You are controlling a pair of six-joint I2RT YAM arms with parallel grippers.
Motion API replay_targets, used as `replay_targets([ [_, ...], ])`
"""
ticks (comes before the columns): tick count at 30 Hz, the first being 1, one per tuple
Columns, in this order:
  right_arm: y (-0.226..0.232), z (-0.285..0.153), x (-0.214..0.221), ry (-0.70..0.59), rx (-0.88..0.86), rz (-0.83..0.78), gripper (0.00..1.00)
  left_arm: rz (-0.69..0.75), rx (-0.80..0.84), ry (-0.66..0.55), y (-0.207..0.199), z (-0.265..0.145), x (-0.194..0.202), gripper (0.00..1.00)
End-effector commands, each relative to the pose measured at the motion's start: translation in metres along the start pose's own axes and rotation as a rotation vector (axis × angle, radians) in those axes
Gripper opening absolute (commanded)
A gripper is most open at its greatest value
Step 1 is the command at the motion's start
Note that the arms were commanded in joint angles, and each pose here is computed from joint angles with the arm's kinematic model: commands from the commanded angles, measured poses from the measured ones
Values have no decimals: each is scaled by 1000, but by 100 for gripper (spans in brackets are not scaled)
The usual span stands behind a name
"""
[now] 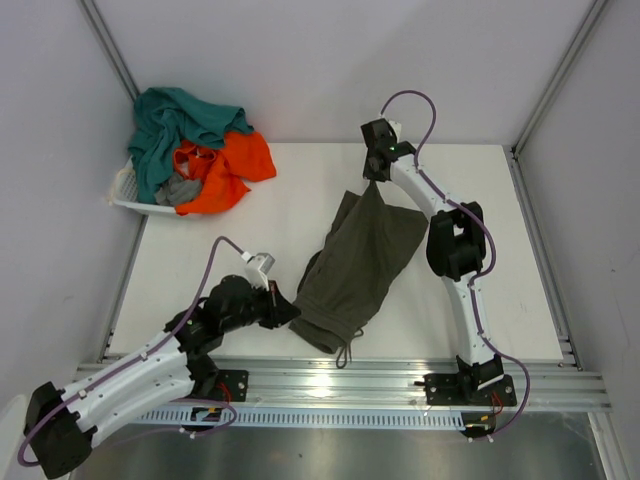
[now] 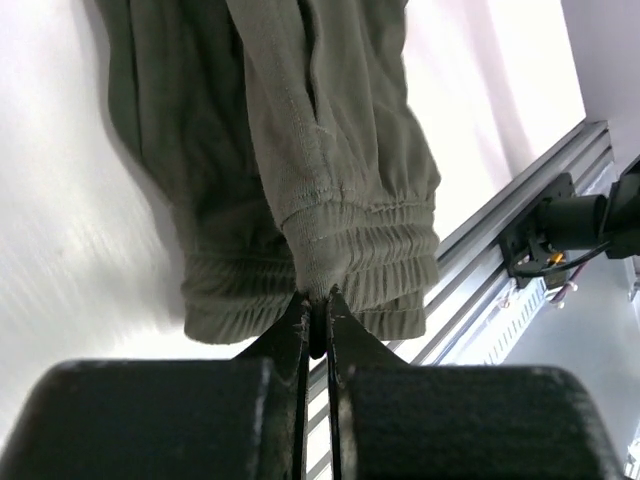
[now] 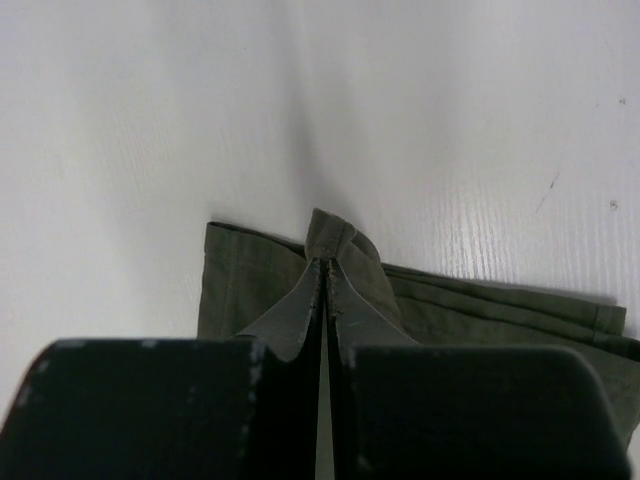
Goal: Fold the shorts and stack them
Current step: Fold the shorts
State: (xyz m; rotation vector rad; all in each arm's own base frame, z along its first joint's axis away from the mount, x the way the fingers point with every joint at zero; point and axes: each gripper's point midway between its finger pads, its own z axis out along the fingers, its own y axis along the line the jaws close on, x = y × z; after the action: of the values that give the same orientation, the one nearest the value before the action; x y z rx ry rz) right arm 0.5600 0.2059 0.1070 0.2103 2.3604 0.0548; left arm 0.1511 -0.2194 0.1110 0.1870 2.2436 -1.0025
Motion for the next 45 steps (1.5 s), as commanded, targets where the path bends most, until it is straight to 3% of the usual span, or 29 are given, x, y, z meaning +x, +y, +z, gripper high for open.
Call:
replay_targets([
  [1, 17, -11, -30, -77, -64, 8, 0, -37, -25, 46, 12, 2, 23, 0],
  [11, 53, 9, -6, -56, -122, -62, 0, -70, -107, 36, 42, 8, 44, 0],
  [30, 66, 52, 30, -14, -117, -102, 0, -100, -198, 76, 71, 12, 69, 0],
  [33, 68, 53, 28, -16, -127, -94, 15, -100, -203, 80, 71, 13, 68, 1],
  [34, 69, 51, 26, -19, -134, -92, 33, -101, -212, 86, 72, 13, 70, 3],
  [35, 70, 48, 20, -31, -143, -88, 40, -98, -209, 87, 71, 13, 69, 6],
  [36, 70, 41, 11, -46, -150, -83, 44, -94, -208, 86, 70, 13, 67, 19],
  [38, 72, 29, -3, -69, -169, -78, 53, -86, -205, 79, 68, 12, 65, 34],
  [41, 72, 1, -34, -128, -195, -86, 72, -77, -211, 29, 63, 7, 50, 49],
  [42, 72, -6, -39, -138, -200, -95, 76, -70, -229, 38, 66, 3, 51, 61],
  [43, 70, -25, -54, -172, -206, -113, 83, -69, -222, 18, 60, 0, 41, 65],
  [45, 63, -35, -55, -179, -198, -141, 87, -58, -235, 9, 57, -7, 35, 77],
])
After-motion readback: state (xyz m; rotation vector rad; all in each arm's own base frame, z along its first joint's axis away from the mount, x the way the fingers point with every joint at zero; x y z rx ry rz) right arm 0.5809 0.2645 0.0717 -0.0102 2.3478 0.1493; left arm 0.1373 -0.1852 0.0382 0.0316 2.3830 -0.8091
